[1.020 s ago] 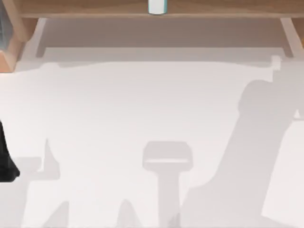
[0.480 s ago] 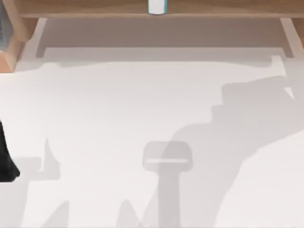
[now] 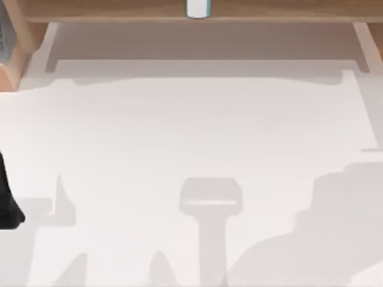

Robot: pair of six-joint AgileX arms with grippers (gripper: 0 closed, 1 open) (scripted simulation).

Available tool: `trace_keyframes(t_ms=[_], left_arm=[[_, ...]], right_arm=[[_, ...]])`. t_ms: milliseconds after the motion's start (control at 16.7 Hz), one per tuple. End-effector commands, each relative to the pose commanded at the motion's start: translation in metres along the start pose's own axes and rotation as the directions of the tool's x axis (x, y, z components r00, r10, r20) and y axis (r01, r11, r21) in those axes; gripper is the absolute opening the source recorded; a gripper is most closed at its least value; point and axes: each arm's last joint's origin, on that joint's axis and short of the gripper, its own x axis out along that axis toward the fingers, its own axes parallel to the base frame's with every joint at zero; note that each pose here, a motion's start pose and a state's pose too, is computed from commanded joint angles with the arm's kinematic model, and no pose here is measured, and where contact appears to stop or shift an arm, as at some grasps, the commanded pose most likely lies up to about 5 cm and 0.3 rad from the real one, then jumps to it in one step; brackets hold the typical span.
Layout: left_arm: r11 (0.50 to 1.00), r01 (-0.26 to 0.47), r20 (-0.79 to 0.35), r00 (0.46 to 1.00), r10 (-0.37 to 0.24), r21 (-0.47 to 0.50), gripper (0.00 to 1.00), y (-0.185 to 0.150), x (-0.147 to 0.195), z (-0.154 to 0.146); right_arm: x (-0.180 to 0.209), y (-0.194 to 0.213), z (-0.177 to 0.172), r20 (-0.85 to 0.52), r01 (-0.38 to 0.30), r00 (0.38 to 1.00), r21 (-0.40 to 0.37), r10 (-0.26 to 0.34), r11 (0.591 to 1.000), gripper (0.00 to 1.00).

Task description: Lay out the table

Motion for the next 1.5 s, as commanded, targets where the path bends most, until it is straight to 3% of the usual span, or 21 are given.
trace_keyframes(t_ms=[780, 1020, 1500], left_arm=[[1.000, 0.000, 0.000, 1.000, 0.000, 0.000, 1.00, 0.000, 0.000, 0.000], [1.000, 0.000, 0.000, 1.000, 0.000, 0.000, 1.00, 0.000, 0.000, 0.000], [1.000, 0.000, 0.000, 1.000, 0.000, 0.000, 1.00, 0.000, 0.000, 0.000]], right_arm=[[0.062, 0.092, -0.163, -0.106, -0.193, 0.973, 0.106, 0.204, 0.975, 0.00], [0.068, 0.104, -0.180, -0.097, -0.220, 0.968, 0.114, 0.231, 0.969, 0.00], [0.067, 0.103, -0.179, -0.096, -0.213, 0.969, 0.125, 0.226, 0.969, 0.00]])
